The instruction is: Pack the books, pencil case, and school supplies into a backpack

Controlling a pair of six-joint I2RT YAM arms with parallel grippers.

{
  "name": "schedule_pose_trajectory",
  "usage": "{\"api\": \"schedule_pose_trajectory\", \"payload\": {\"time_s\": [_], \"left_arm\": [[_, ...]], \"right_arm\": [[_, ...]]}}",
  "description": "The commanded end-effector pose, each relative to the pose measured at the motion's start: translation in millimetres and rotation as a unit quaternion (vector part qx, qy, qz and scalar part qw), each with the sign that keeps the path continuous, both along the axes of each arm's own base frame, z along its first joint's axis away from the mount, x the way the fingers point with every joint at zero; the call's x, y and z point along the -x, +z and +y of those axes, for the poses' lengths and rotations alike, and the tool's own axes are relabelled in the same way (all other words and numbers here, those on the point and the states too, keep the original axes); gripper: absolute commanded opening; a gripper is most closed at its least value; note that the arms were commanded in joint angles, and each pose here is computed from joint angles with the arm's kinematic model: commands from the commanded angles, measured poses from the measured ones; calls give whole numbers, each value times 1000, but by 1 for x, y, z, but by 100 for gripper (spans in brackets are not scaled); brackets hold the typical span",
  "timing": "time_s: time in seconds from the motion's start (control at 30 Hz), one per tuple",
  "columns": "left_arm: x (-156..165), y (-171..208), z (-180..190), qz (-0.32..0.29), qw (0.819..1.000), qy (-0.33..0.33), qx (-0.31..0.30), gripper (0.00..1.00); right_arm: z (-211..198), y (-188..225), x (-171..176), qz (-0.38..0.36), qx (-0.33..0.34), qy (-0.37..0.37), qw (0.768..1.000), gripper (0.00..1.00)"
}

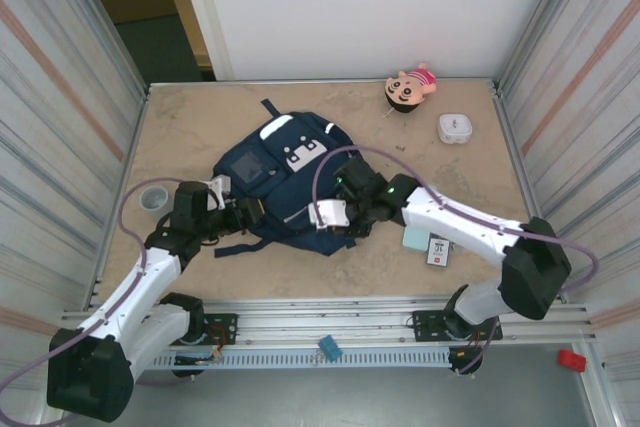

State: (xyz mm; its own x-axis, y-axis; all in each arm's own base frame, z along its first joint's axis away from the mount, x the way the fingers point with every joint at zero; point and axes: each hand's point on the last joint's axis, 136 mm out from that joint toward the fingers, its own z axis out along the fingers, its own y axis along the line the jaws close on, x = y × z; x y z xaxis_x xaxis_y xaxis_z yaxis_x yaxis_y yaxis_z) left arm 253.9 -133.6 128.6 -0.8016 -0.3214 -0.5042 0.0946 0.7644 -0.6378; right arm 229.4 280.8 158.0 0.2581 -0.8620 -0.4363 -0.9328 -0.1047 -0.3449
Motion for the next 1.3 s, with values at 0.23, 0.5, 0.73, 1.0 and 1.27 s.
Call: {"api": "schedule_pose_trajectory", "payload": {"time_s": [0.23,0.5,0.73,1.0,1.27], "left_arm": [[-5,37,-6,-137,989,-46,-27,63],[-2,9,-13,-173,981,-59,-63,59],[-5,-19,-8,-176,975,-62,-117,59],[-19,-34,-5,-194,968,-58,-150,64],[-18,-24,-37,-256,947,-153,-123,49]], "right_arm": [[-18,96,-57,-100,-52,-10,994,0],[-13,130,-74,-131,-82,-2,988,0],[-11,144,-82,-142,-93,1,986,0],[-9,145,-85,-141,-89,3,986,0],[-10,143,-87,-140,-87,-4,986,0]]}}
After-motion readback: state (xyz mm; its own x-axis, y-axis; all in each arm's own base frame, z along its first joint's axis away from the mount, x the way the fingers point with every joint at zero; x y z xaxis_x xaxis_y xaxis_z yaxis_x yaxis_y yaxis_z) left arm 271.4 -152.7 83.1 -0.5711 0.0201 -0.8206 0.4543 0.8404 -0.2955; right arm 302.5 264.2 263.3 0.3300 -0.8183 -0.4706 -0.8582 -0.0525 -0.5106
